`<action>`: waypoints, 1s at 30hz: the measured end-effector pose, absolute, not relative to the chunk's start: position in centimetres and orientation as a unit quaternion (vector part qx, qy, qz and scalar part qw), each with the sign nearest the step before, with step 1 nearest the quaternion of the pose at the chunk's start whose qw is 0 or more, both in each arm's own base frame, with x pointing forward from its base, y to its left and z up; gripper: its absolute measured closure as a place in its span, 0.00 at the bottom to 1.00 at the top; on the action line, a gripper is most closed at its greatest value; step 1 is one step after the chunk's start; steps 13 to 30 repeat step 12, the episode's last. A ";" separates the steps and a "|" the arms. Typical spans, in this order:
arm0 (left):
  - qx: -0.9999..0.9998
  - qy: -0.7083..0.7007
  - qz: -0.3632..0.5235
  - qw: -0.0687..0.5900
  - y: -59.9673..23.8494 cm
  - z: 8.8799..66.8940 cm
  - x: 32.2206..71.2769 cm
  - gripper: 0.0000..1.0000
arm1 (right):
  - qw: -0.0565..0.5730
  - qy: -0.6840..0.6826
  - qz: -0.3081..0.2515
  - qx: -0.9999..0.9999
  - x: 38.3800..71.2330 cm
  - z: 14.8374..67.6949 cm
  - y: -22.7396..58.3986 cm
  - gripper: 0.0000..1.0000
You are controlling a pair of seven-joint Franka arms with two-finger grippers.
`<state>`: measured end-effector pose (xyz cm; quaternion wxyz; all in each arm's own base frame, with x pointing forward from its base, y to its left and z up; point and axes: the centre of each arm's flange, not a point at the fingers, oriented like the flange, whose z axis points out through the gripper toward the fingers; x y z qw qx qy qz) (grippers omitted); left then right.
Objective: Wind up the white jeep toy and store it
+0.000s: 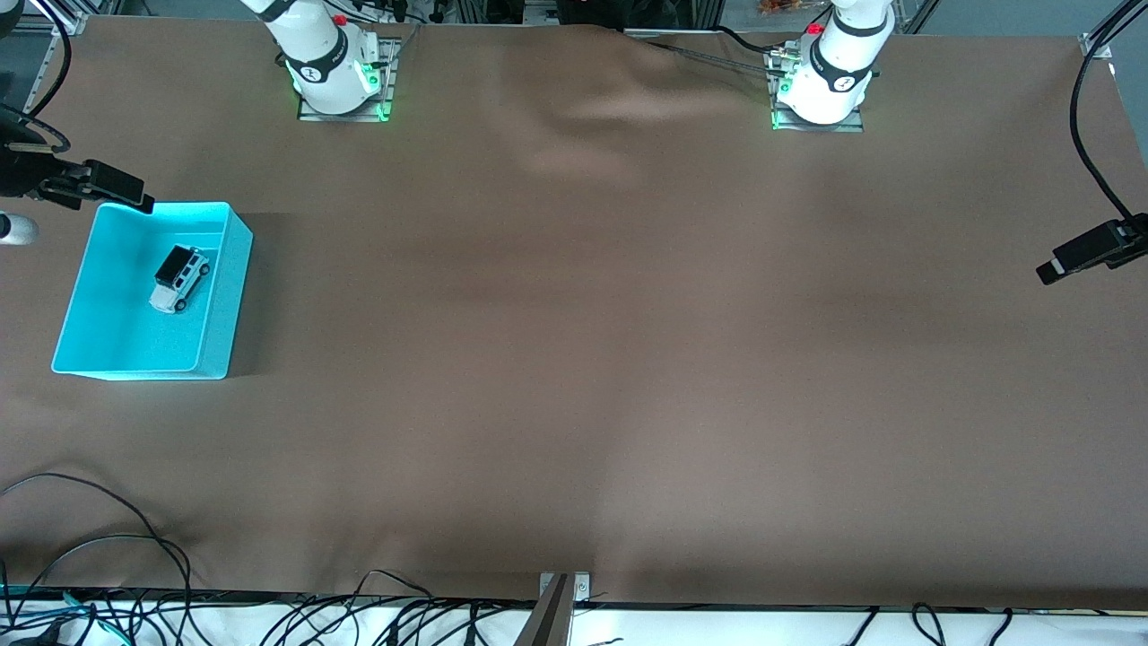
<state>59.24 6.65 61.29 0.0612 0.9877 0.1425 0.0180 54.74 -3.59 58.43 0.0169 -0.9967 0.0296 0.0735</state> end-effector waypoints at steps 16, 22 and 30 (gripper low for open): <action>0.986 0.151 0.019 0.066 7.4 61.4 59.2 0.00 | 0.017 0.024 0.072 -0.997 54.6 58.7 -3.2 0.00; 0.986 0.151 0.019 0.066 7.4 61.4 59.2 0.00 | 0.017 0.024 0.072 -0.997 54.6 58.7 -3.2 0.00; 0.986 0.151 0.019 0.066 7.4 61.4 59.2 0.00 | 0.017 0.024 0.072 -0.997 54.6 58.7 -3.2 0.00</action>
